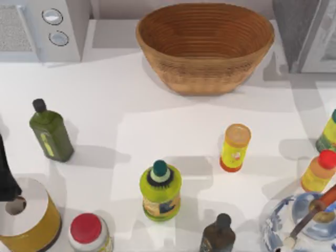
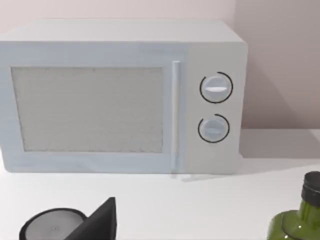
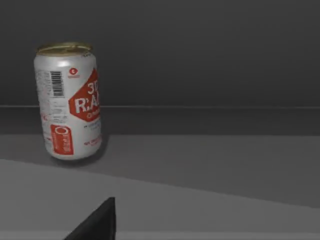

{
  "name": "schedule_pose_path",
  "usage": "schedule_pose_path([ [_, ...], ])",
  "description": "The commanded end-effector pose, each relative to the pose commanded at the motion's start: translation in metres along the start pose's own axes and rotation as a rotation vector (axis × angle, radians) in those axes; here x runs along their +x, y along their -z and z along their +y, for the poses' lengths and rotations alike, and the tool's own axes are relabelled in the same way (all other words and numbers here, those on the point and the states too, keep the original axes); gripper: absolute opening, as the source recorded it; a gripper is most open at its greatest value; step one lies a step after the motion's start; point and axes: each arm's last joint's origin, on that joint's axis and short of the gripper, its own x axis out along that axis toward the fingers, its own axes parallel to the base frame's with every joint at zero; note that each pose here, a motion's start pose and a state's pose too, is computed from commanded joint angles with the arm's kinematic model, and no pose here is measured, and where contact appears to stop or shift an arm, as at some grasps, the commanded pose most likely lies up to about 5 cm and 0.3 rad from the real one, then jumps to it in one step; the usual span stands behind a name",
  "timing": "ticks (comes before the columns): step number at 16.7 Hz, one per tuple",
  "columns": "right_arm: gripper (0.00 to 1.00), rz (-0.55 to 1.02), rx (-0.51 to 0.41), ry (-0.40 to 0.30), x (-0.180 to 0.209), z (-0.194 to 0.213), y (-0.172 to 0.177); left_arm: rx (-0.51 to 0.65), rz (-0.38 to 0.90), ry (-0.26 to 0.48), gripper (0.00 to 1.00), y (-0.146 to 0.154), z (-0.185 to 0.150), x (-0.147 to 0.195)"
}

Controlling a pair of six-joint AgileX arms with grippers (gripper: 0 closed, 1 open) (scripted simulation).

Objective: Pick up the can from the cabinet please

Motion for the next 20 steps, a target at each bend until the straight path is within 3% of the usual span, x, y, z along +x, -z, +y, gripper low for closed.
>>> schedule_pose_path([
  [5, 1.00, 0.002, 0.000, 0.002, 0.027, 0.009, -0.019, 0.000, 0.000, 0.000, 1.00, 0.000, 0.000, 0.000],
  [12, 1.00, 0.002, 0.000, 0.008, 0.031, 0.012, -0.018, 0.000, 0.000, 0.000, 1.00, 0.000, 0.000, 0.000],
  [20, 1.00, -0.007, 0.001, 0.013, 0.077, 0.082, 0.006, 0.000, 0.000, 0.000, 1.00, 0.000, 0.000, 0.000],
])
